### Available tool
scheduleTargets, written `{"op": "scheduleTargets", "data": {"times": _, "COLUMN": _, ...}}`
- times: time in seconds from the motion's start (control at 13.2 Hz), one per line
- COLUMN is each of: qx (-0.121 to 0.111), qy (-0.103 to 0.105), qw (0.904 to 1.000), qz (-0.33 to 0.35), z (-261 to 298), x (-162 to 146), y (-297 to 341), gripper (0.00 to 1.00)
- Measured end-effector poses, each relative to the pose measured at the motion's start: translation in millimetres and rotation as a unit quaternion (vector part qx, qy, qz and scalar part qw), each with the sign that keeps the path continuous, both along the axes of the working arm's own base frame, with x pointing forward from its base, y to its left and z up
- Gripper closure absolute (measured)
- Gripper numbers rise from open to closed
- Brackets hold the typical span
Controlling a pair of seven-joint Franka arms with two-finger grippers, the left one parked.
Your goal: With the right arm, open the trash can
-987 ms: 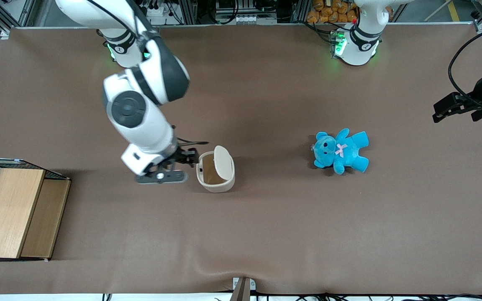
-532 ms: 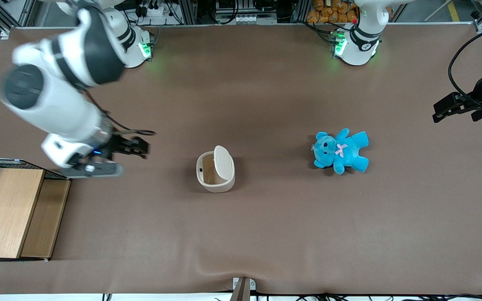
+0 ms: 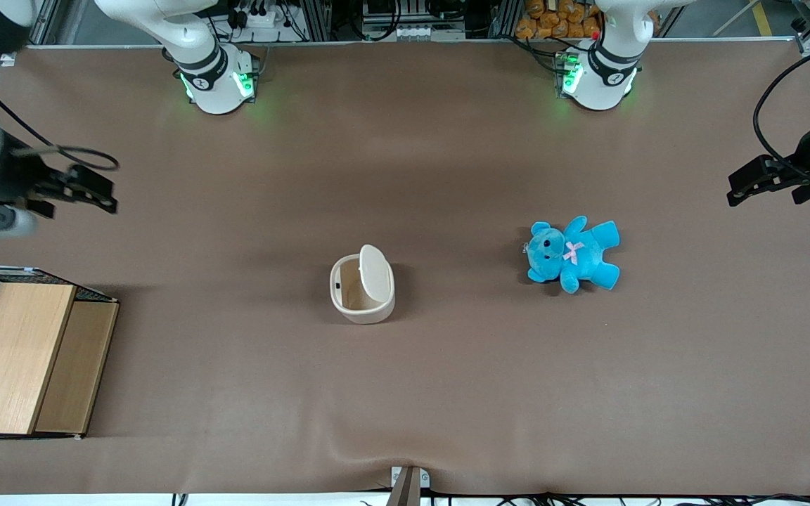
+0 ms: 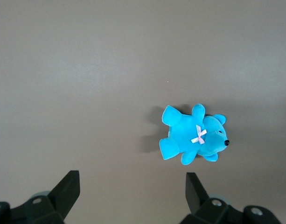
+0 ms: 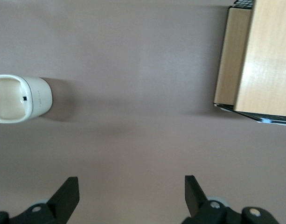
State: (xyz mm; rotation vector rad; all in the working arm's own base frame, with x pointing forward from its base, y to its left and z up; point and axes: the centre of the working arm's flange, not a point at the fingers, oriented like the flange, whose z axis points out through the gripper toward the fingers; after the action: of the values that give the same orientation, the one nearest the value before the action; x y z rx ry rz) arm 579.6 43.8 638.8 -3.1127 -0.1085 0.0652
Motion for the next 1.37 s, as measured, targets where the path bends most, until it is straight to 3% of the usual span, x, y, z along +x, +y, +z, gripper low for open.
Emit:
{"op": "scheduleTargets", "data": {"times": 0.38, "qx": 0.002, "qy": 0.002, "qw": 0.9999, "qz": -0.01, "z": 6.3, "x": -15.4, "y": -42.8, "gripper": 0.0}}
{"op": "scheduleTargets", "data": {"times": 1.37, "qx": 0.002, "qy": 0.007, "qw": 0.9999, "qz": -0.011, "z": 8.4, "x": -21.6, "y": -45.0, "gripper": 0.0}}
